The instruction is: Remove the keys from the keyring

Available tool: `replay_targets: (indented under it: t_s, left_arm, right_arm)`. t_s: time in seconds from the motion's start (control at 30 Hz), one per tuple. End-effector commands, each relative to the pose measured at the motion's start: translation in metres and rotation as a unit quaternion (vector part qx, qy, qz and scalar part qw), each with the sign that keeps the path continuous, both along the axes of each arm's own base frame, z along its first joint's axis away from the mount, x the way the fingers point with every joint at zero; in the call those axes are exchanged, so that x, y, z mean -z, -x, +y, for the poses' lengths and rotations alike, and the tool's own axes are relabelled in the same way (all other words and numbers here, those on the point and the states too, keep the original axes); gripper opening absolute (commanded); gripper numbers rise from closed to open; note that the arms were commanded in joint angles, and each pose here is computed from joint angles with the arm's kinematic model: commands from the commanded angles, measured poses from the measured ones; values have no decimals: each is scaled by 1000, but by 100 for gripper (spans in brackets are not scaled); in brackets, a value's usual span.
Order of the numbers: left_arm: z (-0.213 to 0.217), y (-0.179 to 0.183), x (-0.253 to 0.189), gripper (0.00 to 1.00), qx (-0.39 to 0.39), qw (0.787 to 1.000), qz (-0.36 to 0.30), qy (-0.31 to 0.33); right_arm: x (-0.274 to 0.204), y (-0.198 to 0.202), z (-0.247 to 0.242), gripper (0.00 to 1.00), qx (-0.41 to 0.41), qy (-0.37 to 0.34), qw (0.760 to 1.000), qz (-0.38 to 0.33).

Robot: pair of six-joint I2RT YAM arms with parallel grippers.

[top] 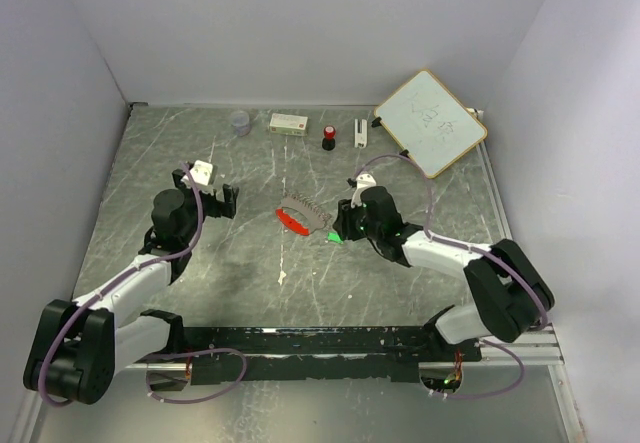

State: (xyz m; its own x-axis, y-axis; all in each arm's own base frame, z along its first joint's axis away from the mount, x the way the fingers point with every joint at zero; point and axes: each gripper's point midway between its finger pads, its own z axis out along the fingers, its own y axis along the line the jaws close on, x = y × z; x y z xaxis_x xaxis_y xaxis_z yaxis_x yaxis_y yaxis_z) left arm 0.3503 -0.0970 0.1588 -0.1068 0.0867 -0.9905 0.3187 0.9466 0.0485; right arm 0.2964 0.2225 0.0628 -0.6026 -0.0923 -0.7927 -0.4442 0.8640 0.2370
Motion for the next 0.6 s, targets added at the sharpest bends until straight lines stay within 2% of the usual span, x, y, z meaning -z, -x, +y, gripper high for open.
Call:
replay_targets:
  t_s: [0.0,0.57]
  left_arm:
    - [1,-1,-16,100,-9,1000,-26,9]
    - [-1,3,-21,99,2,999,-38,7]
  right_arm:
    - [-11,-13,18,41,-4,-32,999,-16]
    - [9,-35,24,35,14,-20,999,-21]
